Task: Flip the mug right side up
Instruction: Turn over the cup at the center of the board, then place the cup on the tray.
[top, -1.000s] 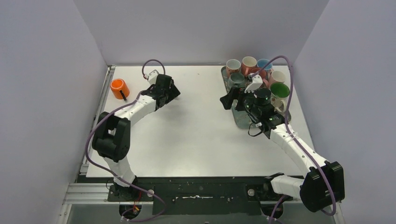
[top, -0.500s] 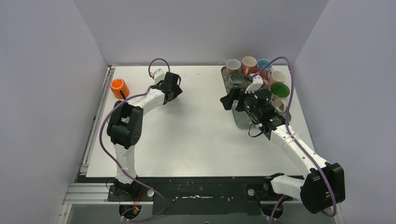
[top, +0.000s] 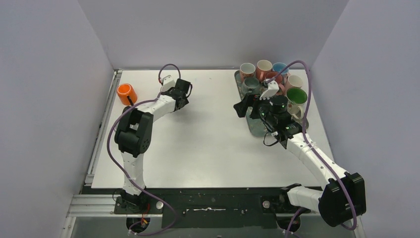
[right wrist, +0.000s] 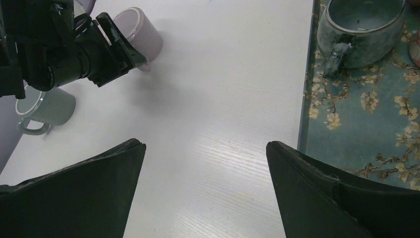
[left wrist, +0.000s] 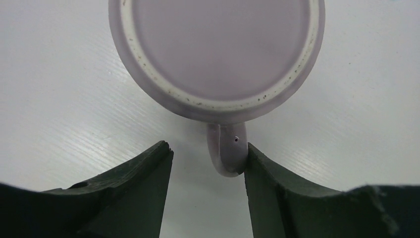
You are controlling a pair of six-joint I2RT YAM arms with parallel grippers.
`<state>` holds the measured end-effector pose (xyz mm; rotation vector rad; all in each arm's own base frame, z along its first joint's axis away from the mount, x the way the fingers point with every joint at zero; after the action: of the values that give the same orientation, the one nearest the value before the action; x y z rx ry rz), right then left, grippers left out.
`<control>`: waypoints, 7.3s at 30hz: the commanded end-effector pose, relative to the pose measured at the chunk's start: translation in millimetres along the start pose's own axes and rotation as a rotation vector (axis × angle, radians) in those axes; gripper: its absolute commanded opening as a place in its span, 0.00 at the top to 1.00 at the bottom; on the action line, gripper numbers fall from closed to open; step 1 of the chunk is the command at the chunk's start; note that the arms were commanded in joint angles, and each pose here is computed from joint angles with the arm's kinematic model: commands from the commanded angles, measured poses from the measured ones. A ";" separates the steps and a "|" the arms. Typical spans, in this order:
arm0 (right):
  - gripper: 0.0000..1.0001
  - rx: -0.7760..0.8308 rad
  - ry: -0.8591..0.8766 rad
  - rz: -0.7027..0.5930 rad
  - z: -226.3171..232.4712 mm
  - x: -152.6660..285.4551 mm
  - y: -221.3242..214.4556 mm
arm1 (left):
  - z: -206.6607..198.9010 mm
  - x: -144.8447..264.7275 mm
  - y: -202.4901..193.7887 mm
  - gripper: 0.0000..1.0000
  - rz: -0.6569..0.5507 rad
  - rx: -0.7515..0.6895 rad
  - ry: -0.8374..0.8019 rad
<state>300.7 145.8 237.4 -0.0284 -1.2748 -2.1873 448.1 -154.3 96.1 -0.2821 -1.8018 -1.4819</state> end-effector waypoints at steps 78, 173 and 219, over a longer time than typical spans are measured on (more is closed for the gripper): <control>0.21 -0.370 0.409 0.167 53.0 -31.7 -48.6 | 6.1 145.7 -0.3 1.00 -0.046 0.235 -0.816; 1.00 -1.164 0.866 -0.018 61.6 -21.6 -6.1 | -14.0 273.8 -33.0 0.66 -0.005 0.488 -1.304; 1.00 -0.069 -0.357 -0.090 -120.2 25.7 38.1 | 71.5 213.5 -29.8 0.03 -0.215 -0.704 -0.723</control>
<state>307.1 38.9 183.6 -0.5018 -1.0959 -2.4590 255.9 -163.6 194.8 -1.1797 -1.7220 -2.2725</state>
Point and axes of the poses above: each gripper's point midway between its finger pads, its own x axis back along the fingers, its own z axis along the line the jaws close on, y = z × x, the point moved 6 cm from there along x, back along the fingers, and after that the axes turned 11 degrees about -x, right-handed, at the moved point
